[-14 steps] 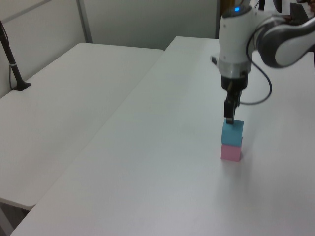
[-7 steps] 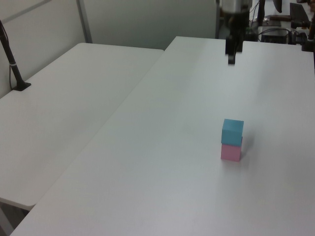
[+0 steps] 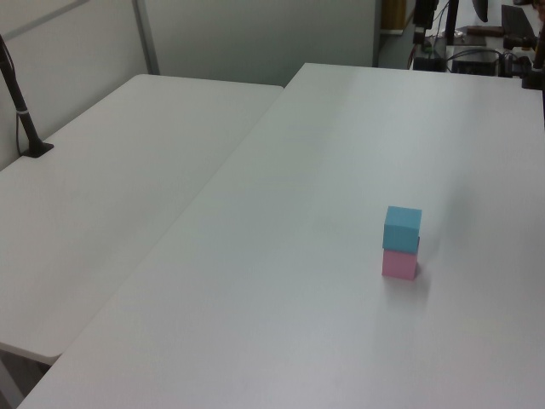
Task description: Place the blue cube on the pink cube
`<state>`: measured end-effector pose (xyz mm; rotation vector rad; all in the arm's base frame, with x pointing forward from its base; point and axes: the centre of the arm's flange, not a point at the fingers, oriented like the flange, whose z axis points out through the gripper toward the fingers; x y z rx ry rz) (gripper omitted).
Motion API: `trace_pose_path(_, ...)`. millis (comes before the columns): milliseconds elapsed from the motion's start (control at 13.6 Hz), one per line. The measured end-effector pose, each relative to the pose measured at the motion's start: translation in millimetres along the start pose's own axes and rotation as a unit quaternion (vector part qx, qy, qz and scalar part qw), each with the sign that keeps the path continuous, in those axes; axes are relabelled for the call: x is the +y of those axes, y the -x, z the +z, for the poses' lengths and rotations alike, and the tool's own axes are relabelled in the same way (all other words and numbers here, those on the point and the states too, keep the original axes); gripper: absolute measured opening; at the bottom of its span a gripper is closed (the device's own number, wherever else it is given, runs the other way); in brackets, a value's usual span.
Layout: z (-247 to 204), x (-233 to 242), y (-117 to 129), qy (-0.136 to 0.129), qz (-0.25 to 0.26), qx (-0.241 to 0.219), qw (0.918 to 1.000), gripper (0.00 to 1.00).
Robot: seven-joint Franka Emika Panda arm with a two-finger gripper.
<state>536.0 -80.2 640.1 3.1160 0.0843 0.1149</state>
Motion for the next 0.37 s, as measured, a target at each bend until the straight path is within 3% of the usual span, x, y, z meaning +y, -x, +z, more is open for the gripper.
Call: trace_pose_path(368,0.3,15.2,3.0,-0.002,-0.004,0.001,1.0,1.0)
